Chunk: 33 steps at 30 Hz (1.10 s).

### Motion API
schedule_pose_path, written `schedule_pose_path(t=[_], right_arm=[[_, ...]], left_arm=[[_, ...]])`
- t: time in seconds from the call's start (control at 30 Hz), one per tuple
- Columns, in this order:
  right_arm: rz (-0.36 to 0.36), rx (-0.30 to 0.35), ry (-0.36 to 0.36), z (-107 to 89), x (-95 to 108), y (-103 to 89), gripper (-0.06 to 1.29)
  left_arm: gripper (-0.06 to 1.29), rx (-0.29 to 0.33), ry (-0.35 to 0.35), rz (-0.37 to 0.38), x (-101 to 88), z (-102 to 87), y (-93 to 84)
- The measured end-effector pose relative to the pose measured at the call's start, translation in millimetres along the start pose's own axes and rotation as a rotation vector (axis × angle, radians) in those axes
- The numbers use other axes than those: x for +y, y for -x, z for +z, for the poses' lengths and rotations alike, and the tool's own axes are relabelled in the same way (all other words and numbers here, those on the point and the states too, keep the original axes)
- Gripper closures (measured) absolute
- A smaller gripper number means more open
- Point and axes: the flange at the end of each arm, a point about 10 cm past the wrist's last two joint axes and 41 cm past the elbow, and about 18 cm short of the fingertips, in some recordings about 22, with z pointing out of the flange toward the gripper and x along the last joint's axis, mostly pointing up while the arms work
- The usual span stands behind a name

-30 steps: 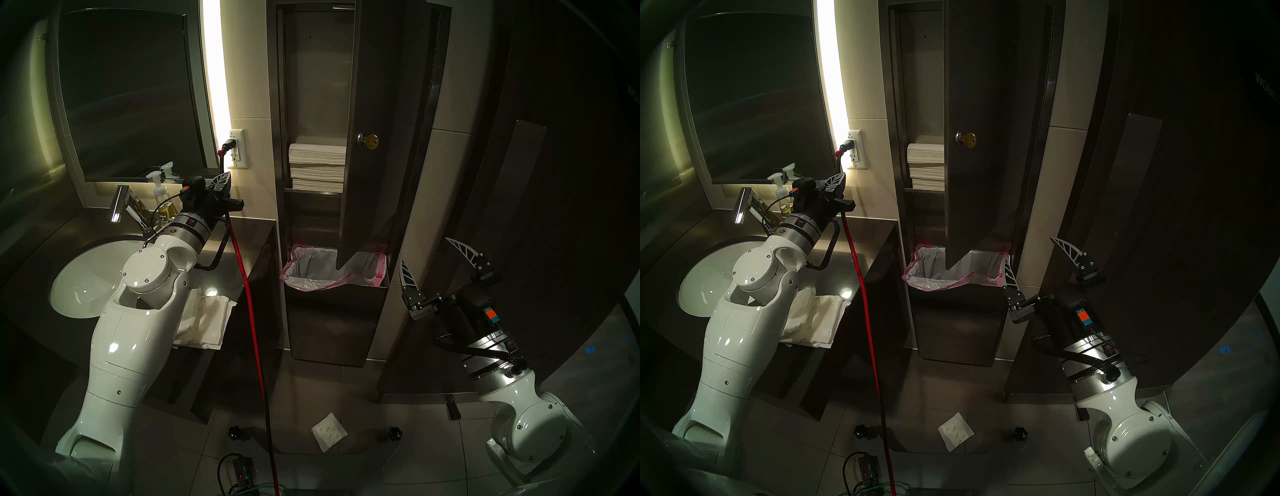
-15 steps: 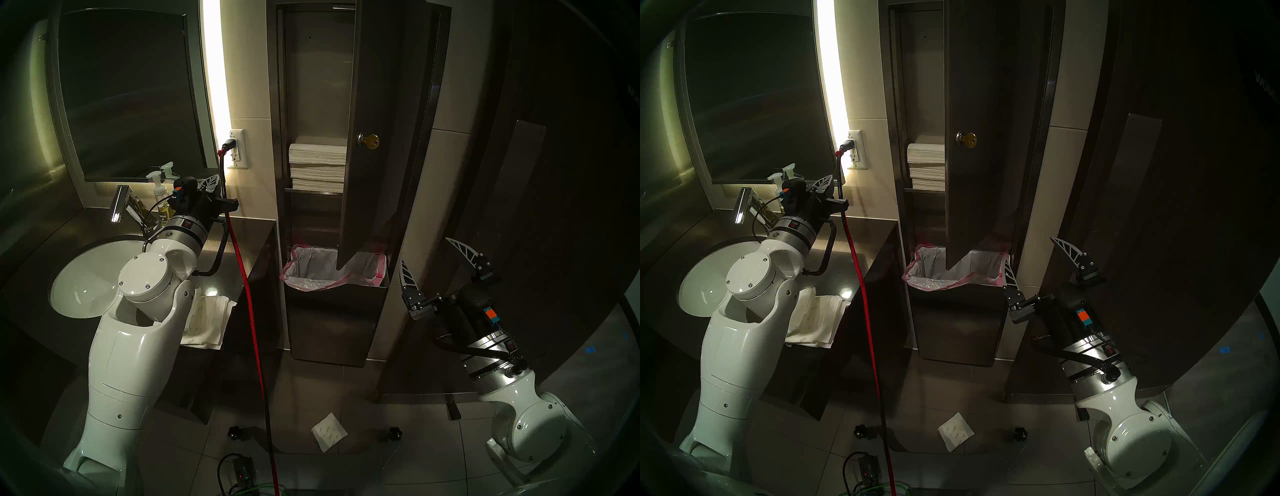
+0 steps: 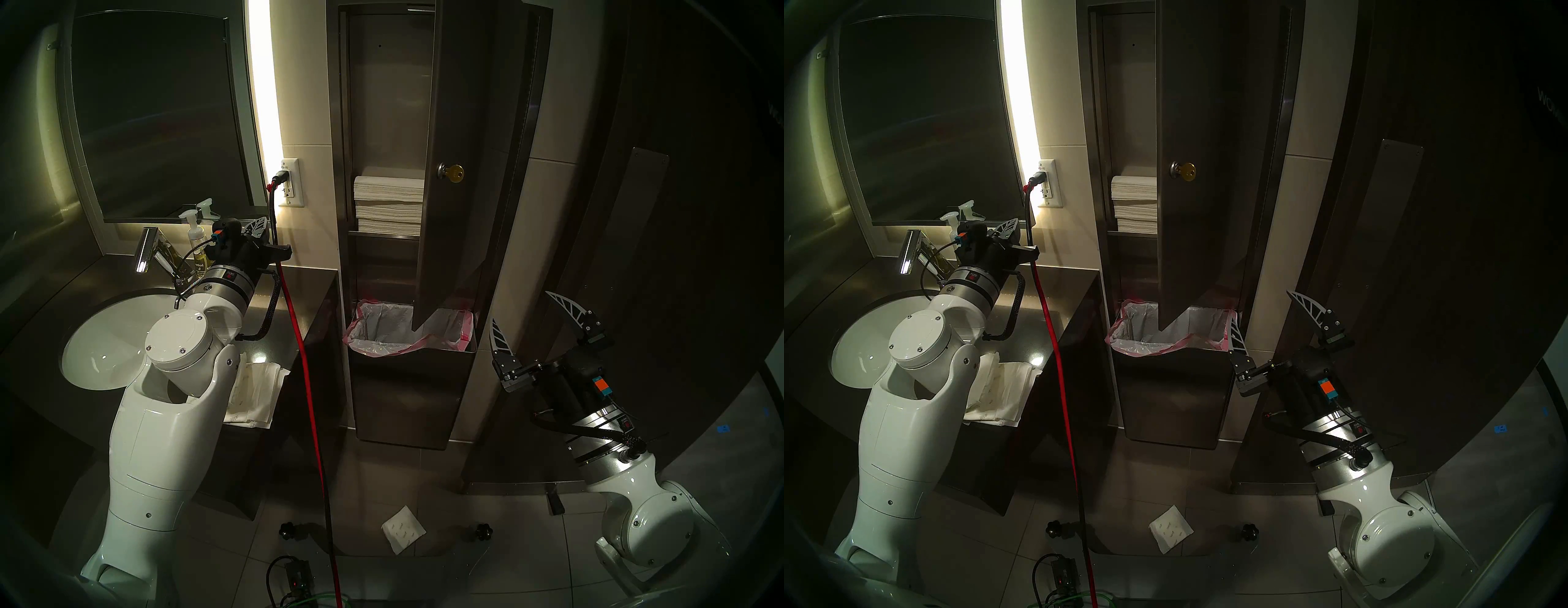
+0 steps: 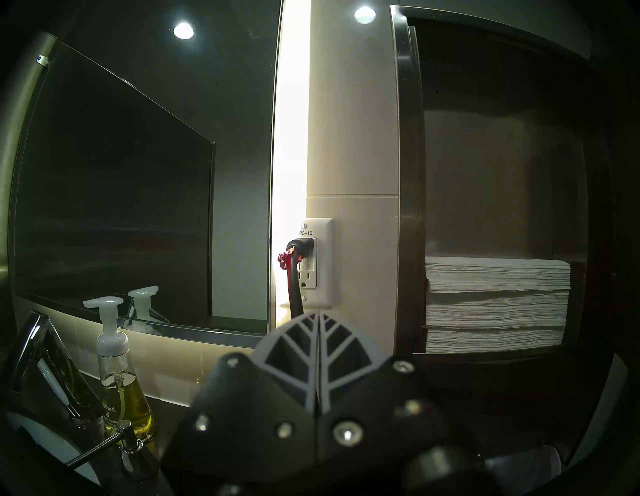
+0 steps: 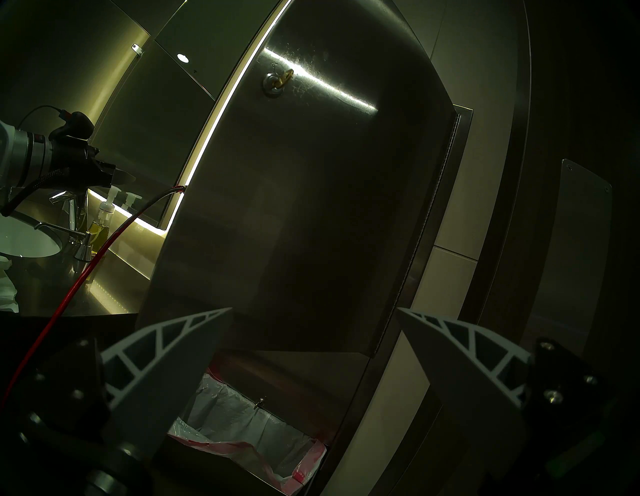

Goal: Twist key and open towel dispenser

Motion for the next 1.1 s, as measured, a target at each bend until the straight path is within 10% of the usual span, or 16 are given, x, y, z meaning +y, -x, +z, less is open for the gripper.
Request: schedule_pose_path(t=[0.33, 0.47, 1.1], right_arm=[[0.000, 0.000, 0.000, 0.0, 0.0, 0.0, -0.01], [0.000, 0.000, 0.000, 0.0, 0.0, 0.0, -0.01], [0.000, 0.000, 0.000, 0.0, 0.0, 0.0, -0.01]], left_arm=[[1.25, -0.076, 0.040, 0.064, 9.5, 2.2, 5.2], [0.00, -0.134, 0.053, 0.097, 11.2, 3.0, 9.0], [-0.02, -0.239, 0.058, 0.156, 8.1, 7.1, 2.5]])
